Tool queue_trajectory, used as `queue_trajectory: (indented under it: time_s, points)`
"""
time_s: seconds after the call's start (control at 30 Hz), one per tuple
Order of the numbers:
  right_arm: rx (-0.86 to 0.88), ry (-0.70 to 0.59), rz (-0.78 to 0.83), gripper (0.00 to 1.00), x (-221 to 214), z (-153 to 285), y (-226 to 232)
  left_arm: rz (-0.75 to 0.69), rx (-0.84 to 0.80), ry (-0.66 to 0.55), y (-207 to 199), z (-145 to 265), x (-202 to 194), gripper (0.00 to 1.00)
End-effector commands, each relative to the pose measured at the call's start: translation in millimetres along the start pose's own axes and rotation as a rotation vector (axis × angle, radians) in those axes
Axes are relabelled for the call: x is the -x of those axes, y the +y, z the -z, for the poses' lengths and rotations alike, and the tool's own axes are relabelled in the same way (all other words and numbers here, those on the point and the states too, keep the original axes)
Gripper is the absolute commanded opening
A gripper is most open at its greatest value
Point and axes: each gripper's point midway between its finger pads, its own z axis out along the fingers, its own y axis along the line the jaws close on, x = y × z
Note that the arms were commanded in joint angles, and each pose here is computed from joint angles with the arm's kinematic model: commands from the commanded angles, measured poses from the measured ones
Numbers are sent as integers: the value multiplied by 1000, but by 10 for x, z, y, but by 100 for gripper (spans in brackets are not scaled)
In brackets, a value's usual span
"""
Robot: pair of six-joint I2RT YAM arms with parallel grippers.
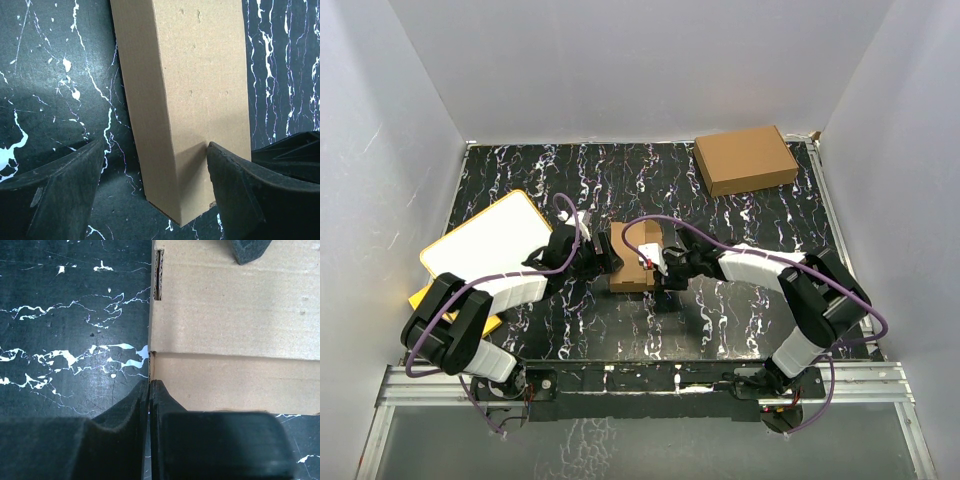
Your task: Fold the paper box
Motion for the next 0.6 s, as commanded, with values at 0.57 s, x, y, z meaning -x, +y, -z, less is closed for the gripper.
queue_trajectory:
  time_s: [0.57]
  points:
    - [-7, -37, -89, 8, 442, -18, -144, 0, -2, 72, -7, -44, -75, 74]
